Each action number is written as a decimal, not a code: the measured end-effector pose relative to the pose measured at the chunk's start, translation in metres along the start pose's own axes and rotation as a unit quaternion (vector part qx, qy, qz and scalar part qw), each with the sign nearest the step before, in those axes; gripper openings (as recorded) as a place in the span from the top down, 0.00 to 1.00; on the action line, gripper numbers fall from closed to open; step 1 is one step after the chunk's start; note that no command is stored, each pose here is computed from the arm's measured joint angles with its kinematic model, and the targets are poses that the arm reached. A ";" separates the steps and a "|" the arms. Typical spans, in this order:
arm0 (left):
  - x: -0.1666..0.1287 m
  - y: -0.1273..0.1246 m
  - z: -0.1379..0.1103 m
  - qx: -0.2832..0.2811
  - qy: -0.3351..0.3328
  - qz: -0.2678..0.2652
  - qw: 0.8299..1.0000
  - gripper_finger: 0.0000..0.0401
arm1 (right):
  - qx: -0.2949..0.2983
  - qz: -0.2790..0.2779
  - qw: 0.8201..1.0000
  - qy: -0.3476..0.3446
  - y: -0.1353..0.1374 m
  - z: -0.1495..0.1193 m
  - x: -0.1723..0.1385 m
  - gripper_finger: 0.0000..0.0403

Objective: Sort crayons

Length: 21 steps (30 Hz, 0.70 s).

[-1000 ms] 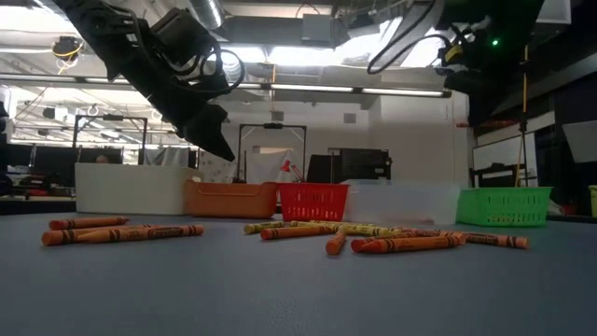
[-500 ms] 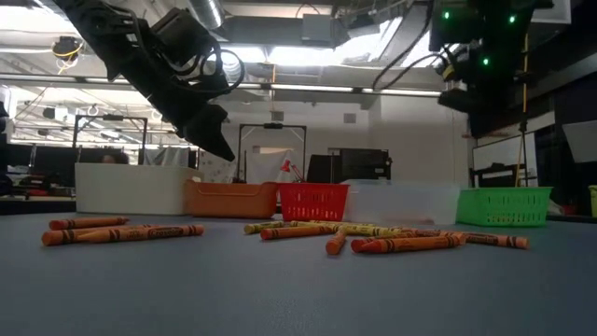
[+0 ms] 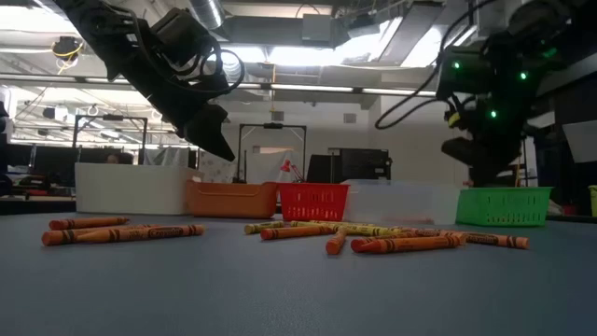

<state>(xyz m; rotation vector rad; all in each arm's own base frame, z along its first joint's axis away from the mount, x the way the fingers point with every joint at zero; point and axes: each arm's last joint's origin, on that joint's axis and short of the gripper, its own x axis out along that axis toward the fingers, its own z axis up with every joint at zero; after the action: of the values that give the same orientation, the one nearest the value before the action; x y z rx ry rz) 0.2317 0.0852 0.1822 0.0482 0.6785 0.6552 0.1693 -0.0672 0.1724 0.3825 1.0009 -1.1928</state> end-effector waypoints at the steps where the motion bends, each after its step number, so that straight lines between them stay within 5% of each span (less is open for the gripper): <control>1: 0.000 0.000 0.000 0.000 0.000 0.000 1.000 0.71 | 0.004 0.004 1.000 -0.004 0.001 -0.003 0.003 0.96; 21: 0.000 0.000 0.000 0.000 0.000 0.000 1.000 0.71 | 0.027 0.026 0.999 -0.028 0.003 -0.018 0.022 0.96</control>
<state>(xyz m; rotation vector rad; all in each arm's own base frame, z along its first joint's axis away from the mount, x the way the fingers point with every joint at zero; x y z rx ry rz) 0.2317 0.0852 0.1822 0.0482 0.6785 0.6552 0.1642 -0.0657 0.1444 0.4126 0.9067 -1.1778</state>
